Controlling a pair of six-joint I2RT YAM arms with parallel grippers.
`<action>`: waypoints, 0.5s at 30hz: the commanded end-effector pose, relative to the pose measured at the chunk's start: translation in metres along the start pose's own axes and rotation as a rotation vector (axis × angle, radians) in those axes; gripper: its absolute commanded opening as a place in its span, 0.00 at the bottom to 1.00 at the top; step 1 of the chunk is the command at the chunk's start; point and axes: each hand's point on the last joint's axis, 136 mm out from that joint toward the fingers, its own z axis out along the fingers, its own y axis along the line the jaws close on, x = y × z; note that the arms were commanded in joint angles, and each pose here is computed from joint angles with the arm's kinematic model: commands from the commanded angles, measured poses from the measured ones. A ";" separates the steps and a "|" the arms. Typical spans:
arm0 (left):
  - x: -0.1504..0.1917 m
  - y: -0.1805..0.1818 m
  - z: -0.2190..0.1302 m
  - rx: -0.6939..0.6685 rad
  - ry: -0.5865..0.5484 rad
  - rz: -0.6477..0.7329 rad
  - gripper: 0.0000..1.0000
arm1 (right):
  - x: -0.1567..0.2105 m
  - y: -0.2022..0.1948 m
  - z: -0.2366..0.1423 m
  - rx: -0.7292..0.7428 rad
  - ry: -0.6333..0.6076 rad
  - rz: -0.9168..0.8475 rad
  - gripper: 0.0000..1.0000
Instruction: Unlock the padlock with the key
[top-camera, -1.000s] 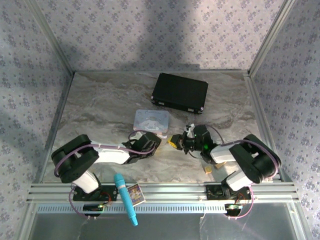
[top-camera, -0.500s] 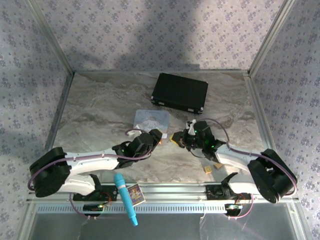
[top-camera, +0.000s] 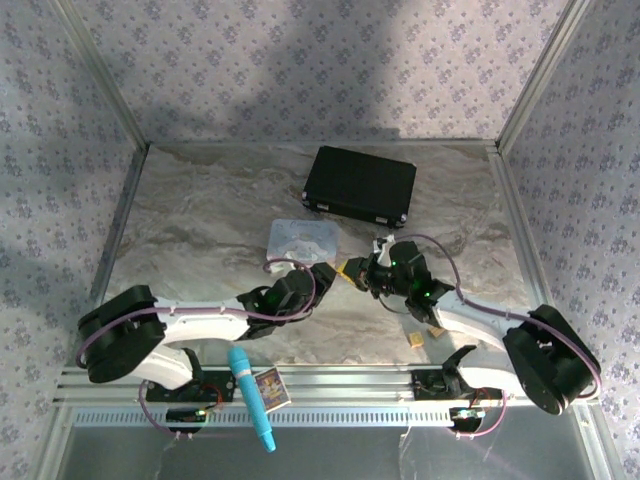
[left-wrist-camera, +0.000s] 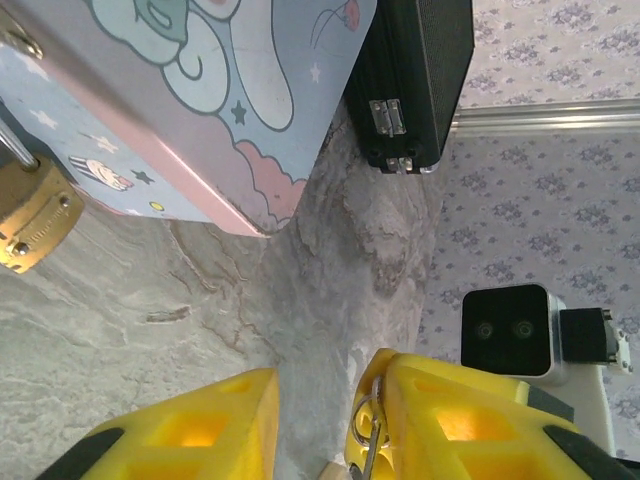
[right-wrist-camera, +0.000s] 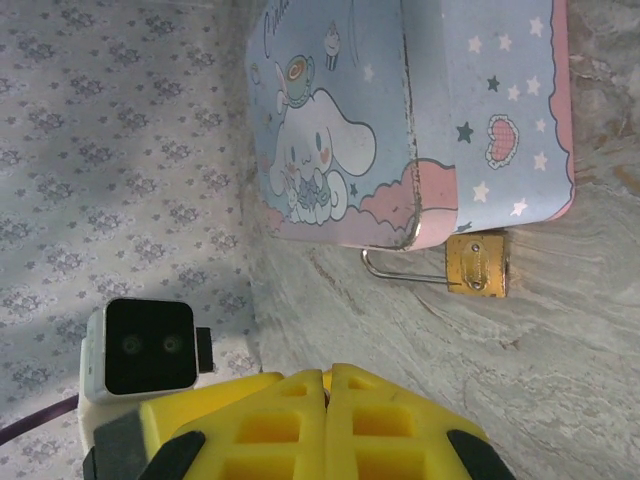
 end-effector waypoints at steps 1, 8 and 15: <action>0.008 -0.012 0.002 0.042 0.026 -0.027 0.30 | -0.004 0.010 -0.001 -0.032 -0.030 0.006 0.00; 0.004 -0.010 -0.001 0.043 0.007 -0.019 0.12 | -0.001 0.008 -0.001 -0.027 -0.020 0.001 0.00; 0.009 -0.011 0.000 0.049 0.034 -0.029 0.04 | -0.001 0.008 -0.002 -0.027 -0.025 -0.004 0.00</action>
